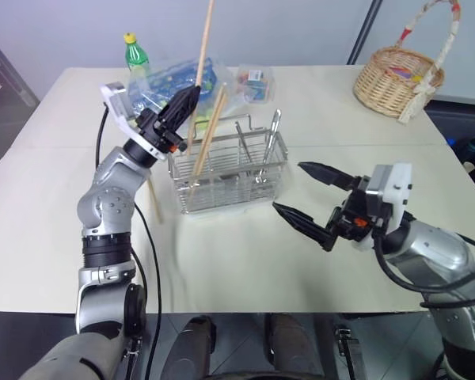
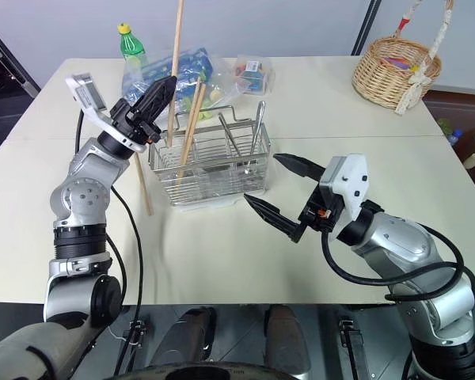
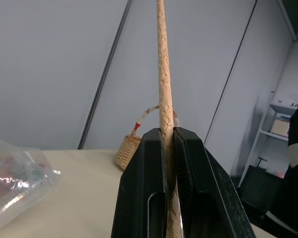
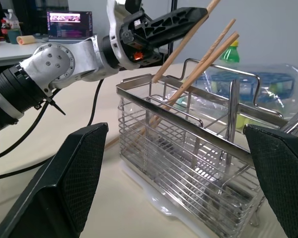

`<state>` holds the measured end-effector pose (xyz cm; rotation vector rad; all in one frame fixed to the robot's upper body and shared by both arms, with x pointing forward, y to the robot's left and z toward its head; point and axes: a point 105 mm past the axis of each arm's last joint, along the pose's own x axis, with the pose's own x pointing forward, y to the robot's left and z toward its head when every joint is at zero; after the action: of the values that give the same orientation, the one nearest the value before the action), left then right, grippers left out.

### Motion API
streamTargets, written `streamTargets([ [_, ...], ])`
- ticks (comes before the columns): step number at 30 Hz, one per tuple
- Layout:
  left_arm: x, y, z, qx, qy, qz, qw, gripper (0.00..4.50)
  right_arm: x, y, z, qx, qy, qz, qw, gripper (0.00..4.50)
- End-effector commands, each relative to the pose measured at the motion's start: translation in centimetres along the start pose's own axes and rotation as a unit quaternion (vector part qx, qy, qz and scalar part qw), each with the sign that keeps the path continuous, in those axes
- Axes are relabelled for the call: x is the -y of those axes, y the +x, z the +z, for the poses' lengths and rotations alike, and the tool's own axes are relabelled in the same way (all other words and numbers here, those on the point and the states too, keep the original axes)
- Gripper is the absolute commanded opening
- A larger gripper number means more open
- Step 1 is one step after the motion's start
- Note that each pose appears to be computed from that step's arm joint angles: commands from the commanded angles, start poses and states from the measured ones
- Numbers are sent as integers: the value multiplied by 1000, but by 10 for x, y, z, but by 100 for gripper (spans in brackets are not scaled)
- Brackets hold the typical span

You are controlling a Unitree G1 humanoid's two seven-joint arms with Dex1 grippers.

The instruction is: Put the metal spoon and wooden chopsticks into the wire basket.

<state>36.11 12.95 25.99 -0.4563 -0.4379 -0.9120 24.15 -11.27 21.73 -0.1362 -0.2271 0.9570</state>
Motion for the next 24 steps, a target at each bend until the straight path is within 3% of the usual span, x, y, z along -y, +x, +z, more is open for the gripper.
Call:
streamTargets([
  [1,9,2,8,14,12,-14,1000,7,-1,2,9,21,-15,6,1000,450],
  [4,11,0,6,13,11,-12,1000,7,0,2,9,22,-15,8,1000,450],
  [5,11,0,5,13,11,-11,1000,83,0,2,9,22,-15,9,1000,450],
  [6,11,-1,5,13,10,-10,1000,108,0,2,9,23,-15,9,1000,450],
  [12,11,-2,5,14,13,-6,1000,413,1,3,8,24,-15,10,1000,450],
  [13,11,-2,6,14,14,-5,1000,446,1,3,8,24,-16,10,1000,450],
  [19,17,6,36,57,16,-9,998,446,2,2,8,23,-19,13,999,450],
  [24,3,8,87,123,23,51,991,446,-1,1,21,23,-35,39,998,450],
])
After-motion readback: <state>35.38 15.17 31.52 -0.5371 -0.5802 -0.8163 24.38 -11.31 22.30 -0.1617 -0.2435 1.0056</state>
